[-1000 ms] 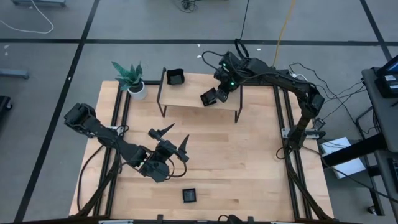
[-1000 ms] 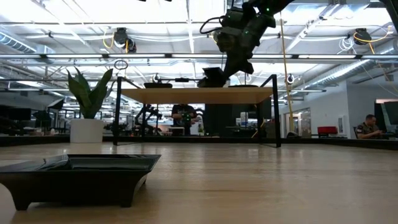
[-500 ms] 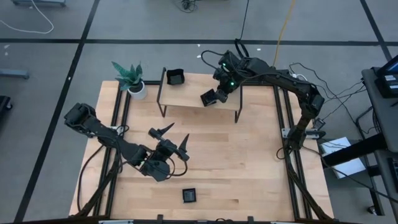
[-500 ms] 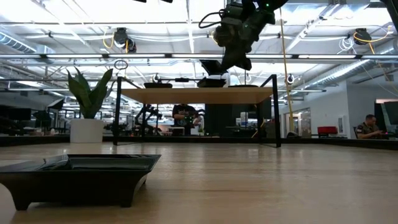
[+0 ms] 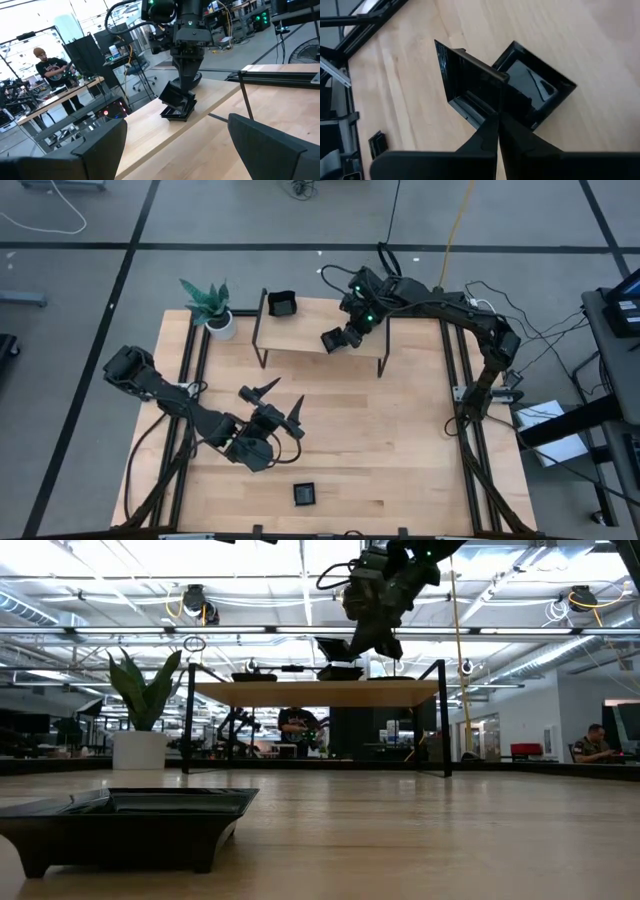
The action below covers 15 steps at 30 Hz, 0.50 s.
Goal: Pick & Place Mini shaped plates
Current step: Stack the black square plate on top of the other black square plates on the shelf
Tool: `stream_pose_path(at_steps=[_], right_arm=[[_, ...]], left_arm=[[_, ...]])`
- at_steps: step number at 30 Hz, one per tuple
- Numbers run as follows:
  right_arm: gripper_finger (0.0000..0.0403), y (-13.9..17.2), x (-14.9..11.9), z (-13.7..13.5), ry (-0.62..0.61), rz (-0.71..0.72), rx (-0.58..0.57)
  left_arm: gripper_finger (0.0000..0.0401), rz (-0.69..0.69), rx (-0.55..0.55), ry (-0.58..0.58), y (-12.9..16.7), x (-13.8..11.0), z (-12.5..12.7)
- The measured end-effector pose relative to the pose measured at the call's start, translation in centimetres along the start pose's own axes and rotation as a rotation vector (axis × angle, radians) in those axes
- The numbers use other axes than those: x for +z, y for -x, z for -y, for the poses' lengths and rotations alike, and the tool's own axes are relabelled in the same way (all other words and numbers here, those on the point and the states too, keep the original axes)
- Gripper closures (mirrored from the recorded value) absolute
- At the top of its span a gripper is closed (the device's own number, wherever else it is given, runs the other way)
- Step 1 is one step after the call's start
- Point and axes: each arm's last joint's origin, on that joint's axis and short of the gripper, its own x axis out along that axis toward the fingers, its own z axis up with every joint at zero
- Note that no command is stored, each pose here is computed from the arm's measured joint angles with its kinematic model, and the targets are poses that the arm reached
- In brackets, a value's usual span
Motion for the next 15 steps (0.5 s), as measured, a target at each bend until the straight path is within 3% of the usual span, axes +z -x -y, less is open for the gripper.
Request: stream_pose_path(at_steps=[15], right_arm=[[0.0403, -0.37, -0.37, 0.32, 0.007, -0.012, -0.011]], left_arm=[[0.005, 0.0, -0.001, 0.005, 0.0, 0.01, -0.01]])
